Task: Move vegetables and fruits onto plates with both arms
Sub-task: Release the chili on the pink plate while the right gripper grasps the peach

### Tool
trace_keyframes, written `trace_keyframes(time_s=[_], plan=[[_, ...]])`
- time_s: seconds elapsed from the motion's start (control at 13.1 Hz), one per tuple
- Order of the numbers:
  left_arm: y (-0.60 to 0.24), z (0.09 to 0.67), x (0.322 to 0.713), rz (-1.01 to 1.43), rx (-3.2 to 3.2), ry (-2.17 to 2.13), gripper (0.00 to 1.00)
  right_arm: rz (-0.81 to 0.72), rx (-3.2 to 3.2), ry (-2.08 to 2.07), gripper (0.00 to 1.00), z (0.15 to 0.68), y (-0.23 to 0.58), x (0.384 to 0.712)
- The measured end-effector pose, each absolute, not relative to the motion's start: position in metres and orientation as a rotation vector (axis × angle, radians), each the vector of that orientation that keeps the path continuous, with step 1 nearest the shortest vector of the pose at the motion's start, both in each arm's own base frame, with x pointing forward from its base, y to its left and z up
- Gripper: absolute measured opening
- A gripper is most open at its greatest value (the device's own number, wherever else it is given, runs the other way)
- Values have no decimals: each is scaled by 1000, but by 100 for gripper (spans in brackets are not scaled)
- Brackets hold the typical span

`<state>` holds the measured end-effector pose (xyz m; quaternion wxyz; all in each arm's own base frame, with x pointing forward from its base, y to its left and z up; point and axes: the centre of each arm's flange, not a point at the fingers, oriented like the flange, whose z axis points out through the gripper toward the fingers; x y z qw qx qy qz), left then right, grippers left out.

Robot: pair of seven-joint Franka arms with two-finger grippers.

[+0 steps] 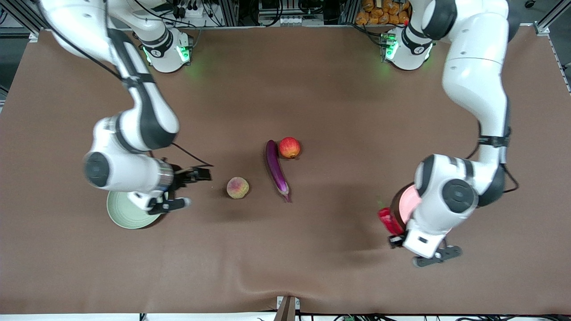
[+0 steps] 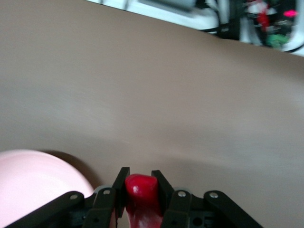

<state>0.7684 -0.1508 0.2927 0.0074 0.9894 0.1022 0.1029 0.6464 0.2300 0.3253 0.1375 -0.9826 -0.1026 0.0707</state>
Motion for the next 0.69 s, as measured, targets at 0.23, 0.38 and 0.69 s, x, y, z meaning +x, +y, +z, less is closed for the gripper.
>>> trace_keyframes(time_s=[0.23,0.38,0.69], plan=[[-81,279,773,268,3141,204,26,149,-2907,-416,100,296,282,635],[-48,265,771,223,3160,153,26,119,-2934,-474,100,279,299,631],[-34,240,758,116,3174,151,43,35,-3007,-659,100,237,324,625]])
